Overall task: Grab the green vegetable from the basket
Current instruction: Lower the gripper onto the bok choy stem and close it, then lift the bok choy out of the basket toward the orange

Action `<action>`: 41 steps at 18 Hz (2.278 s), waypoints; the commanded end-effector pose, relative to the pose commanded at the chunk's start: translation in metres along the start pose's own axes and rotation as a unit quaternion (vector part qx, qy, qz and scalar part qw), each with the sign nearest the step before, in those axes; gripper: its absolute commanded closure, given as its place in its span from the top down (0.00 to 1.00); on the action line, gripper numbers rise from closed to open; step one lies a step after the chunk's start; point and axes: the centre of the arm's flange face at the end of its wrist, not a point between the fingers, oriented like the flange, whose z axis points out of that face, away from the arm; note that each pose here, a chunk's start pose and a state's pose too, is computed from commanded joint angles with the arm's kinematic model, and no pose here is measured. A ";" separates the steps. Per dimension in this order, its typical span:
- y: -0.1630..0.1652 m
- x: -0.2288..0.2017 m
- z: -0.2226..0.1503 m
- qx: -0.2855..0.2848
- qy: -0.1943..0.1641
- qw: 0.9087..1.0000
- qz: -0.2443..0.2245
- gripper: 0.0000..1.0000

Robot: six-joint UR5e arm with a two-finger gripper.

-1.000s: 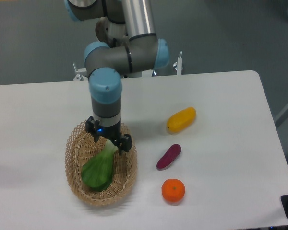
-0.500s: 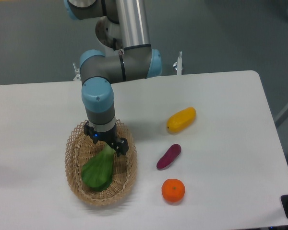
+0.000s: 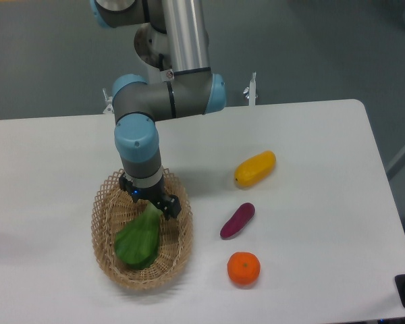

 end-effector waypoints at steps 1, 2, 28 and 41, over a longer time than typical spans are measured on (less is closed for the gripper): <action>0.000 -0.002 -0.002 -0.002 -0.006 1.000 0.002 1.00; -0.001 -0.003 -0.004 -0.003 -0.011 1.000 0.002 0.94; -0.009 -0.051 -0.104 0.069 -0.070 0.995 -0.015 0.38; 0.095 -0.181 -0.152 0.088 -0.095 0.992 0.007 0.36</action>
